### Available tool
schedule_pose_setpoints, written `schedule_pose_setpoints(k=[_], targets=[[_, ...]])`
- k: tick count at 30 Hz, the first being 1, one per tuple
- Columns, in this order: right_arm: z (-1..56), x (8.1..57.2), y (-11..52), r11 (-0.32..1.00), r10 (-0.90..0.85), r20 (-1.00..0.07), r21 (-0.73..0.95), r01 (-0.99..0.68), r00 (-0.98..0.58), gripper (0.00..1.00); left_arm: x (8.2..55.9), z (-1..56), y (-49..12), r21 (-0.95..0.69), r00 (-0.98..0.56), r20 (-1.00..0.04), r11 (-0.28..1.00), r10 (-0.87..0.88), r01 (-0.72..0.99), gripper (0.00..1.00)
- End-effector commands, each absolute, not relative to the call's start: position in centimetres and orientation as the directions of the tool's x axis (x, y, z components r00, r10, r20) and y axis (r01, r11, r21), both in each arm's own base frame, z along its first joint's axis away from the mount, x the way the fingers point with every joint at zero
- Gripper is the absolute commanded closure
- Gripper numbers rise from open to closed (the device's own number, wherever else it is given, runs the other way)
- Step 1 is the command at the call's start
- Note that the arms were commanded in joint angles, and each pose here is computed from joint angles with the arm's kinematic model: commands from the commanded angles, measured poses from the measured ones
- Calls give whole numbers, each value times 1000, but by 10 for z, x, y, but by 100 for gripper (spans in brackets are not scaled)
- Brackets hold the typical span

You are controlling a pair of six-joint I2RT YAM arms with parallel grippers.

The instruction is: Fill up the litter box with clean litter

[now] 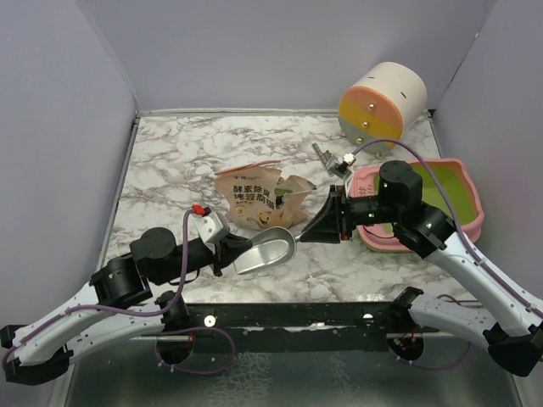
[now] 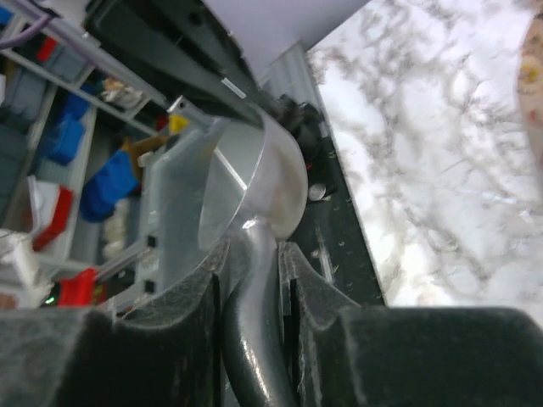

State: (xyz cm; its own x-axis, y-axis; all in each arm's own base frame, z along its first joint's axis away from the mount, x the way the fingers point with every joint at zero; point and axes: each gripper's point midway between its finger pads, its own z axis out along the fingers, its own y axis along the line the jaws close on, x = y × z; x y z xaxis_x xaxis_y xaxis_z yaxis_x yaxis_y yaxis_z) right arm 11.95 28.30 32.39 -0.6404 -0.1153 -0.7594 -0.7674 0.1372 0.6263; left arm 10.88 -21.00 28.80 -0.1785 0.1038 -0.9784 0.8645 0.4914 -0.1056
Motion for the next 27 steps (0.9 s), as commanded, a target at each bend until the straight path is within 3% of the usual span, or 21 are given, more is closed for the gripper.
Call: schedule_pose_setpoints(k=[1, 2, 4, 7, 13, 17, 22, 27], targets=[[330, 127, 283, 163, -89, -787, 594, -788, -611, 99, 114, 308, -211, -127, -160, -987, 510, 22, 851, 100], [329, 129, 282, 178, -89, -785, 592, -786, -613, 99, 115, 308, -210, -124, -157, -987, 516, 20, 847, 99], [324, 134, 278, 230, -87, -786, 582, -780, -612, 99, 119, 309, -208, -117, -151, -988, 534, 20, 837, 78], [321, 141, 271, 299, -76, -797, 555, -776, -600, 99, 123, 313, -206, -106, -139, -990, 553, 17, 826, 64], [331, 158, 251, 451, -28, -834, 481, -752, -551, 99, 142, 330, -191, -10, -69, -995, 645, 67, 764, 49], [338, 188, 221, 653, -21, -875, 355, -669, -484, 99, 175, 345, -174, 189, 25, -974, 743, 226, 642, 38], [353, 216, 196, 787, -53, -904, 224, -575, -424, 99, 216, 353, -167, 493, 83, -849, 724, 522, 483, 25], [363, 232, 193, 827, -102, -898, 163, -538, -428, 99, 240, 337, -176, 723, 135, -644, 542, 753, 429, 19]])
